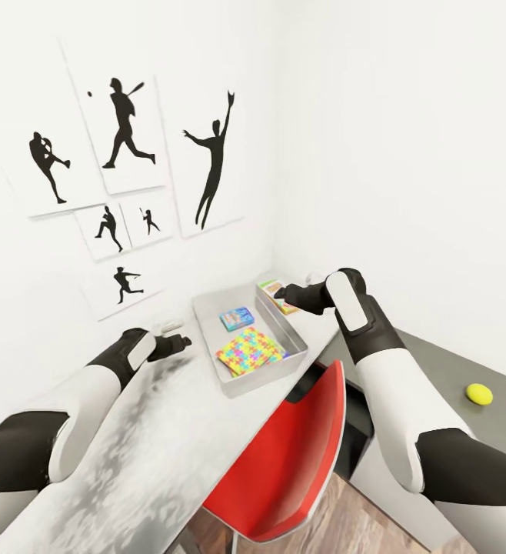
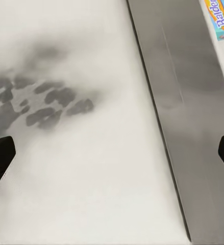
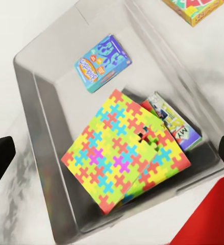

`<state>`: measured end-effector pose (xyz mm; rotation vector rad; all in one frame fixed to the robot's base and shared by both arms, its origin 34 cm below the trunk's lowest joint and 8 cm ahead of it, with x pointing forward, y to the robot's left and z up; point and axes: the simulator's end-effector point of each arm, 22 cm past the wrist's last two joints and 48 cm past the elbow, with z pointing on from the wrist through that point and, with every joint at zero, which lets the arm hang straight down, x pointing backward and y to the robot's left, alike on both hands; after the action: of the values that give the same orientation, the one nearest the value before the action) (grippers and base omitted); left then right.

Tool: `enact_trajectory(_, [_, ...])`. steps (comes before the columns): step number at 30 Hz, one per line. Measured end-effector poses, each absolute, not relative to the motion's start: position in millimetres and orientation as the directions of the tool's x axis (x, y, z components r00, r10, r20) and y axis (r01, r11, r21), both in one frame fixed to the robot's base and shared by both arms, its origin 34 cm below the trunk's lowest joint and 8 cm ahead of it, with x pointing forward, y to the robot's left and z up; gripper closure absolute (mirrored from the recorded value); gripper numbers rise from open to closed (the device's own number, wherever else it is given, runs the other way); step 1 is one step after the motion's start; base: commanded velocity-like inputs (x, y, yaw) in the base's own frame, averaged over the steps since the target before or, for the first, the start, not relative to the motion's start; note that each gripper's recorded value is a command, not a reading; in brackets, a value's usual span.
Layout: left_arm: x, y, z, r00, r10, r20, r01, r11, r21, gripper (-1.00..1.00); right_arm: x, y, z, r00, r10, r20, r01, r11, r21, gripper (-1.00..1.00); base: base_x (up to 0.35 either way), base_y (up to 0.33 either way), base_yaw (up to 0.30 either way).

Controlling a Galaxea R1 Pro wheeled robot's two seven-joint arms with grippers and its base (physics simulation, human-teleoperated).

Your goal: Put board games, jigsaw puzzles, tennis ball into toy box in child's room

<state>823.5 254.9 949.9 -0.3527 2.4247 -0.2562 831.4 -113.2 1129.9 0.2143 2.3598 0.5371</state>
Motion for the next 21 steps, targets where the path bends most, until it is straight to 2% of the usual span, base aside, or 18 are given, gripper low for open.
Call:
enact_trajectory(8, [823.4,252.6,949.4,-0.744,-0.315,-0.590,-0.183,0.944,-0.273,-1.00,830.7,-113.1,1126.5,-0.749,0.294,-0.594,0.009,0.901,0.434,-1.00,0.049,-0.001,0.013])
enact_trajectory(14, [823.1,251.8,949.0,-0.744,-0.315,-0.589,-0.183,0.944,-0.273,-1.00,829.2,-114.1,1117.1,-0.761,0.294,-0.579,0.021,0.902,0.431,-1.00,0.004,-0.149,0.001])
enact_trajectory(21, [824.2,252.7,950.5,-0.742,-0.315,-0.592,-0.183,0.944,-0.273,-1.00,828.9,-114.4,1109.5,-0.766,0.299,-0.569,0.033,0.902,0.430,-1.00,0.000,-0.033,0.000])
